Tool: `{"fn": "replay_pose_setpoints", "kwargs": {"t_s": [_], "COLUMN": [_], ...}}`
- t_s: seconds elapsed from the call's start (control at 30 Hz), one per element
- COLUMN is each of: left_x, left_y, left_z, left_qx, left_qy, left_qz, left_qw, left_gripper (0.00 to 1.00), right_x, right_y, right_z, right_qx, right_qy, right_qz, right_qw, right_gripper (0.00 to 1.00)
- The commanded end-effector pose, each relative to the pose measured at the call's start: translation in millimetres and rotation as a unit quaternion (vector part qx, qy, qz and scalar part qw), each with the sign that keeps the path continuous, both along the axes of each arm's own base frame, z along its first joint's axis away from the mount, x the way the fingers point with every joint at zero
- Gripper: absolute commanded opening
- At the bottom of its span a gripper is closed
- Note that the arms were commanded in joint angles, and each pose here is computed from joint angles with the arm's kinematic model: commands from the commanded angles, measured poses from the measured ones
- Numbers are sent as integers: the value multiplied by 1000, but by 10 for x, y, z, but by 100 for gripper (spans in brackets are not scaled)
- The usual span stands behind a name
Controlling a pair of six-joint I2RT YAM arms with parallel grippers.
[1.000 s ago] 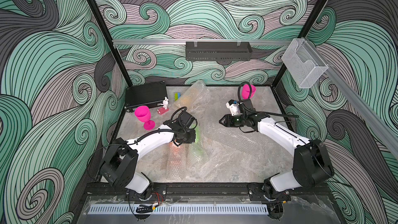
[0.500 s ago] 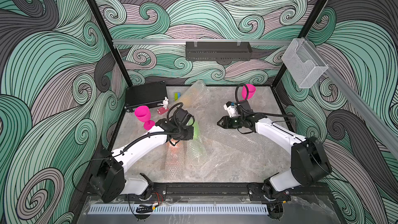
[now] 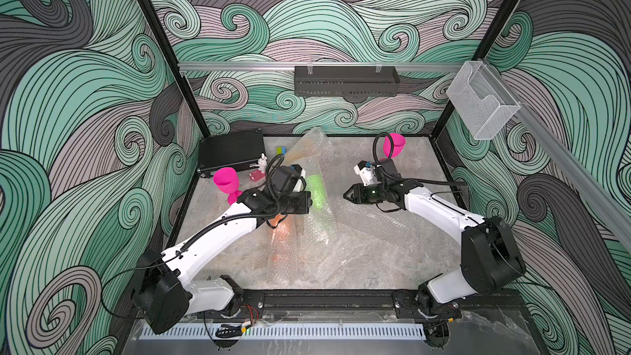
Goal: Unpack wine glasses from bubble wrap
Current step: Pick up the bubble wrap from the center of the board, then place the bubble wrap at the center of the board, then adjust the bubble wrap at the center of the board.
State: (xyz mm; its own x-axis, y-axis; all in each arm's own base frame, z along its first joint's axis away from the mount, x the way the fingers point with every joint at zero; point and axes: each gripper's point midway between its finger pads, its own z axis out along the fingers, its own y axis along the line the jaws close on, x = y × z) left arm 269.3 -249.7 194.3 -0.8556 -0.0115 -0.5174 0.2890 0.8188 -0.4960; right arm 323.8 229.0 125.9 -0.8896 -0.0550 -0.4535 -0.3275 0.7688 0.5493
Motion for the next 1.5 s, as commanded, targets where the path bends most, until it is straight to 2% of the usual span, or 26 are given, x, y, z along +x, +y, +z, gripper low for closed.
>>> {"fn": "replay_pose_setpoints", "kwargs": {"t_s": [0.0, 0.17, 0.27, 0.37, 0.53, 0.6, 0.7, 0.8, 0.83, 0.97, 1.07, 1.27, 1.47], "left_x": [10, -69, -137, -182, -222, -225, -215, -212, -217, -224, -208, -145, -34], "left_y": [-268, -223, -186, -42, 239, 340, 409, 330, 291, 82, 1, 134, 489], "left_z": [63, -242, -305, -412, -597, -735, -795, -850, -865, -834, -719, -463, -279], "left_qx": [-52, 12, 33, 78, 165, 207, 236, 236, 235, 220, 194, 170, 124], "left_qy": [12, 46, 50, 61, 83, 97, 101, 113, 117, 118, 106, 74, 48], "left_qz": [-28, -32, -37, -26, -4, 1, 6, -8, -14, -41, -43, -8, 58], "left_qw": [998, 998, 998, 995, 983, 973, 967, 965, 965, 968, 974, 983, 989], "left_gripper": [0, 0, 0, 0, 0, 0, 0, 1, 6, 40, 54, 61, 63], "right_x": [-77, -126, -146, -156, -172, -179, -189, -200, -202, -211, -214, -317, -548], "right_y": [-20, -77, -85, -81, -79, -88, -98, -101, -100, -100, -91, 74, 475], "right_z": [38, 41, 25, 13, 3, -4, 1, 7, 6, 22, 56, 104, 231], "right_qx": [-3, -15, -16, -14, -13, -15, -16, -16, -16, -16, -14, -15, -27], "right_qy": [-3, -5, -3, -1, 2, 2, 2, 2, 2, 2, -3, -8, -40], "right_qz": [4, 3, 3, 3, 5, 4, 4, 4, 4, 5, 6, 26, 77], "right_qw": [1000, 1000, 1000, 1000, 1000, 1000, 1000, 1000, 1000, 1000, 1000, 1000, 996], "right_gripper": [43, 44, 44, 44, 44, 44, 44, 44, 44, 44, 44, 46, 54]}}
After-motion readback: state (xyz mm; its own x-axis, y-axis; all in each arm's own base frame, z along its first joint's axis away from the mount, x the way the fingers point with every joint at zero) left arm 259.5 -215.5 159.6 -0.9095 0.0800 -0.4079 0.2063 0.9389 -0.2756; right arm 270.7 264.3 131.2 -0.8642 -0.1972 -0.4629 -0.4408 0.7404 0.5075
